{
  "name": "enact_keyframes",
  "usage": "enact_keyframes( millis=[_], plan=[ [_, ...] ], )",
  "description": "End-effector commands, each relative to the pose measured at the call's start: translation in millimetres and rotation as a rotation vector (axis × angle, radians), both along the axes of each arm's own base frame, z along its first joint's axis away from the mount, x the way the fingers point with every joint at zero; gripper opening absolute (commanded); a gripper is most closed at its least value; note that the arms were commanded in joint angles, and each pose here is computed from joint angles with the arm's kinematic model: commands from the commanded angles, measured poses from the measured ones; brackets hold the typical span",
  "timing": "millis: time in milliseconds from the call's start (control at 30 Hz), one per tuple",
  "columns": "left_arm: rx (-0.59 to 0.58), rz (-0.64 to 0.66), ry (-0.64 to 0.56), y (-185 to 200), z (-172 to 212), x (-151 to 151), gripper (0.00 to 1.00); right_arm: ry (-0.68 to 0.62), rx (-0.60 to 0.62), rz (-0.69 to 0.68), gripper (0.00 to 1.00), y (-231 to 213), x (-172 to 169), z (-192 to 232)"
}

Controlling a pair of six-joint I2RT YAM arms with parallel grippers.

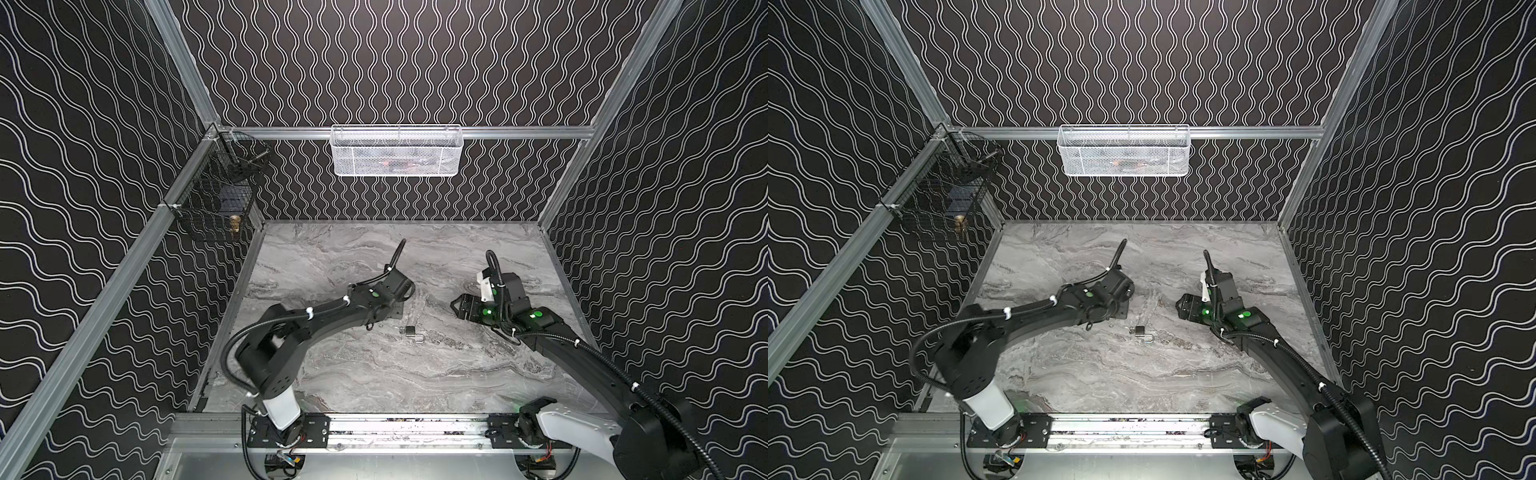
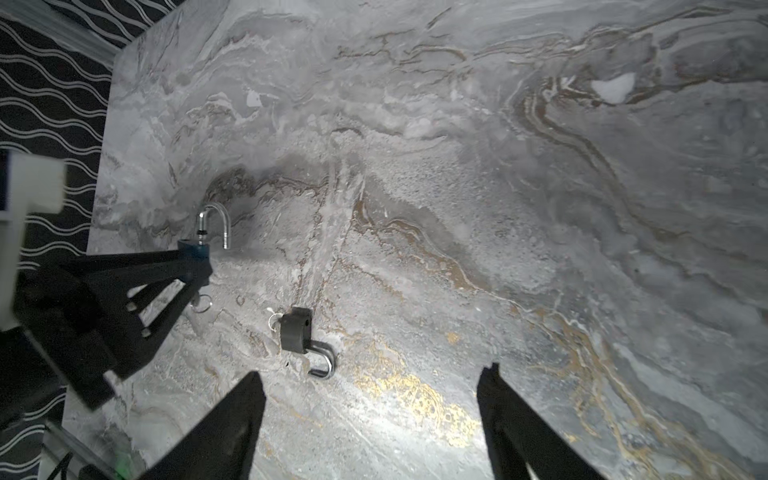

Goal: Unlock with the key
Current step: 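Lower the opened teal padlock to the table and release it with the left gripper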

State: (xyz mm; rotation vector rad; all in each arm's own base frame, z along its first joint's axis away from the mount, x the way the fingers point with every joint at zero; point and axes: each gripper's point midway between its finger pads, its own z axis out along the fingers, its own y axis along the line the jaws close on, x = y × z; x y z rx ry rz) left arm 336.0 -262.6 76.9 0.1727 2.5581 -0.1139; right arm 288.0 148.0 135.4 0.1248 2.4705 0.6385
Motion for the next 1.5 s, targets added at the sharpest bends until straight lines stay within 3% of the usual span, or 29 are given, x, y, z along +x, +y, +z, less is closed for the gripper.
enact_keyframes(
  millis=[0, 567, 733, 933, 1267, 1333, 1467],
  plan=[
    [-0.022, 0.038, 0.057, -10, -15, 3, 0.00, -0.029, 0.037, -0.010, 0.82, 1, 5, 4],
    [0.060, 0.063, 0.142, -10, -63, 4, 0.03, -0.014, 0.043, -0.003, 0.82, -4, 8, -1],
    [0.041, 0.070, 0.154, -9, -66, 0, 0.16, -0.022, 0.047, -0.008, 0.82, -6, 9, 2],
    [0.027, 0.076, 0.134, -6, -53, 2, 0.54, -0.039, 0.056, -0.018, 0.82, -8, 12, 7],
    [-0.059, 0.089, 0.084, 0, -19, 2, 0.94, -0.146, 0.094, -0.051, 0.82, -15, 20, 39],
    [-0.086, 0.090, 0.067, 0, -9, 1, 0.98, -0.159, 0.094, -0.057, 0.82, -19, 22, 45],
    [-0.143, 0.092, 0.016, 6, 23, -1, 0.99, -0.210, 0.086, -0.092, 0.82, -32, 27, 60]
  ],
)
